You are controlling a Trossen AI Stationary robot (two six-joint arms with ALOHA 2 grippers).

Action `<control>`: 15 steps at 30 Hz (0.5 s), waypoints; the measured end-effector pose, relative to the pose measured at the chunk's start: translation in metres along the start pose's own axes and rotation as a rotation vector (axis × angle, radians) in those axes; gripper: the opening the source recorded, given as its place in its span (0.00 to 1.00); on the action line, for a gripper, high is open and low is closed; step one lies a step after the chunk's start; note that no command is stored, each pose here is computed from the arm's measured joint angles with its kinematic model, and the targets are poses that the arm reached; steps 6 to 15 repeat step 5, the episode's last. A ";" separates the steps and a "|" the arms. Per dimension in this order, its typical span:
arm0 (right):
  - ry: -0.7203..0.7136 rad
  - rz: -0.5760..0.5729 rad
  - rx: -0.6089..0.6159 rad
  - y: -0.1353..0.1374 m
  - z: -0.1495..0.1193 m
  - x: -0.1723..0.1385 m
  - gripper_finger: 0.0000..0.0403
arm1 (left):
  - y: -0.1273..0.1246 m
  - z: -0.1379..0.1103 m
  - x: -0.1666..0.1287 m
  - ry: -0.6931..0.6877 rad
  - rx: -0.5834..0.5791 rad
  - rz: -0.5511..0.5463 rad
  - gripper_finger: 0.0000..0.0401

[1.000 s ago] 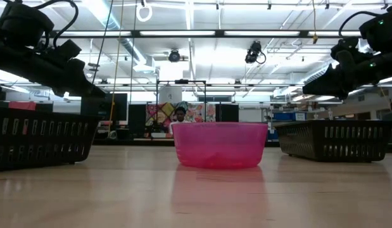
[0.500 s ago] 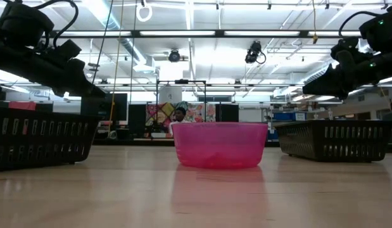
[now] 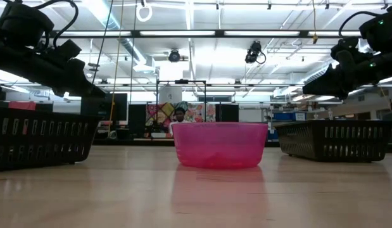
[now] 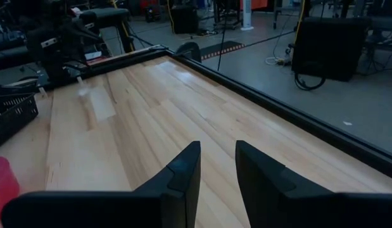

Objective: Sort Halloween decoration
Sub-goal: Return to Home Position

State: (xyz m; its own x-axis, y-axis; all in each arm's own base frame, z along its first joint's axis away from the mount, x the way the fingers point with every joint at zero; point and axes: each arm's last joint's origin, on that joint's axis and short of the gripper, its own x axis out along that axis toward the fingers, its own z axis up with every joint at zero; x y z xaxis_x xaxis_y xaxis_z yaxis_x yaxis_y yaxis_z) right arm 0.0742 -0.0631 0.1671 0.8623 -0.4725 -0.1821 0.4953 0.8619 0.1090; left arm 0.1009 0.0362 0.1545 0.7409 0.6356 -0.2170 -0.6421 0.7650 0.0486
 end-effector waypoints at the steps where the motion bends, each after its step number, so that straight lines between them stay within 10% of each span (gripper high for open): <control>1: 0.000 0.000 0.000 0.000 0.000 0.000 0.26 | 0.000 0.000 0.000 0.000 0.000 0.000 0.00; 15: 0.000 0.000 0.000 0.000 0.000 0.000 0.26 | 0.000 0.000 0.000 0.000 0.000 0.000 0.00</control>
